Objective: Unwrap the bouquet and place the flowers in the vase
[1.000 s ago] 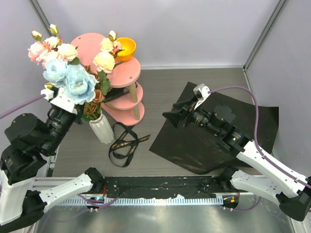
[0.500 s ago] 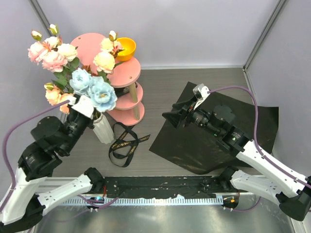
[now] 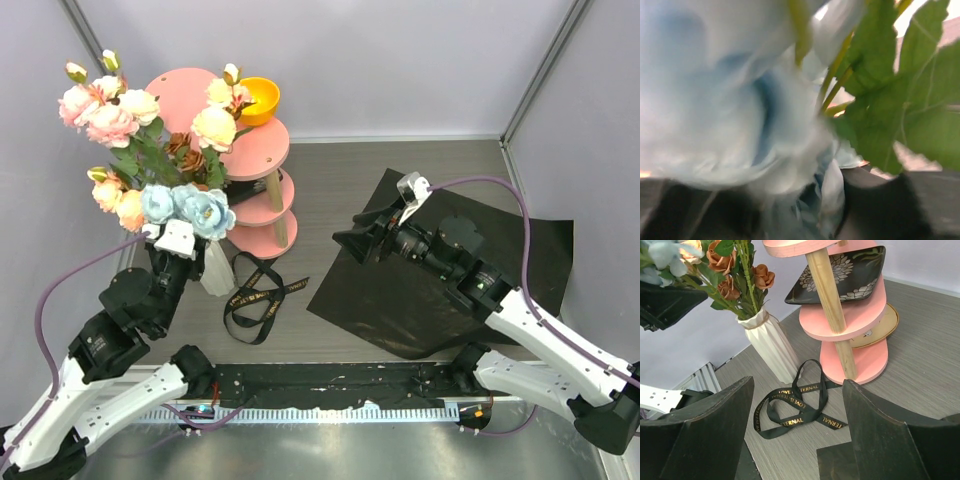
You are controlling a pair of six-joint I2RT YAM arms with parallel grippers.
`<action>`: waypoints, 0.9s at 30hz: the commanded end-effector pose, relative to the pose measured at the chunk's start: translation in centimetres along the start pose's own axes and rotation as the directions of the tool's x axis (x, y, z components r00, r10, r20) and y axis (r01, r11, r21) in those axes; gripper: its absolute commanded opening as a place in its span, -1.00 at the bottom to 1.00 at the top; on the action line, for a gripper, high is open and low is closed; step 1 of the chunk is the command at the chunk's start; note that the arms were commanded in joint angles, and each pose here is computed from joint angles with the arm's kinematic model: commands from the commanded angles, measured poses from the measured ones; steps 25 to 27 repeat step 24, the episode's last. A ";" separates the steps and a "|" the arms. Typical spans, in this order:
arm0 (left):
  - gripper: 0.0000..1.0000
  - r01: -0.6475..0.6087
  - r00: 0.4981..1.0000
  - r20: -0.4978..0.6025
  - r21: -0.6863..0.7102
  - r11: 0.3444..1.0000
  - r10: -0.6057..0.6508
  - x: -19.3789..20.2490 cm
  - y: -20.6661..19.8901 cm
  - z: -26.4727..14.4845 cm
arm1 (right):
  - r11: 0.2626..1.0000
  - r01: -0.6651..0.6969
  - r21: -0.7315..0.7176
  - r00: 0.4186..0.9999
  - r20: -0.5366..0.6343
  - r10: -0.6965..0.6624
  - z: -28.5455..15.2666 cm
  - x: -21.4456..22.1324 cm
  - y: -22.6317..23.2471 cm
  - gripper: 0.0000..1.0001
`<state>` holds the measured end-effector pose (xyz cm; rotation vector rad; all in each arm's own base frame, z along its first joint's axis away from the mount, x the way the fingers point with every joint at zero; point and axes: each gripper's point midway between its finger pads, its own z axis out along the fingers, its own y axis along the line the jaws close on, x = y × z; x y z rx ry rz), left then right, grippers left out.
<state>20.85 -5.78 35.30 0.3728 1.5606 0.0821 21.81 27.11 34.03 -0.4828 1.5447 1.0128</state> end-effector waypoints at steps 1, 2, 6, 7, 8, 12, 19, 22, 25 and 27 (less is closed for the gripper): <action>0.14 0.099 0.995 0.005 -0.126 0.987 -0.099 0.3 2.0 -0.5 | 0.999 -0.013 -0.039 0.999 0.044 0.014 0.4 -1.3 0.9 0.54; 0.35 0.103 0.995 -0.002 -0.132 0.986 -0.104 0.5 2.1 -0.6 | 0.999 -0.022 -0.038 0.999 0.041 0.024 0.5 -1.3 1.0 0.54; 0.68 0.215 0.976 0.002 -0.110 0.970 -0.217 -0.3 2.4 -1.7 | 0.998 -0.060 0.004 0.998 0.000 0.060 0.5 -0.3 0.2 0.53; 0.85 0.230 0.972 -0.023 -0.076 0.970 -0.233 0.1 1.8 -2.0 | 0.996 -0.071 0.059 0.997 -0.001 0.071 0.5 0.0 -0.7 0.53; 0.99 0.269 0.963 -0.017 -0.052 0.962 -0.270 -0.5 1.8 -2.5 | 0.992 -0.080 0.103 0.997 -0.011 0.081 0.3 0.4 -1.5 0.53; 0.99 0.439 0.898 -0.053 0.049 0.897 -0.436 -0.6 0.5 -4.6 | 0.904 -0.101 0.415 0.985 -0.082 0.148 -2.6 4.3 -7.0 0.55; 0.99 0.626 0.778 -0.063 0.150 0.765 -0.625 -0.7 0.5 -8.3 | 0.671 -0.080 0.737 0.984 -0.050 0.172 -10.5 5.5 -12.0 0.65; 1.00 0.682 0.722 -0.013 0.176 0.710 -0.691 -1.9 1.8 -9.9 | 0.689 -0.076 0.721 0.992 -0.012 0.122 -12.9 3.5 -11.2 0.65; 1.00 0.708 0.685 0.028 0.211 0.674 -0.728 -3.2 2.6 -10.8 | 0.723 -0.153 0.674 0.986 0.156 0.063 -15.7 -1.1 -9.6 0.75; 1.00 0.708 0.685 0.028 0.211 0.674 -0.728 -3.2 2.6 -10.8 | 0.723 -0.153 0.674 0.986 0.156 0.063 -15.7 -1.1 -9.6 0.75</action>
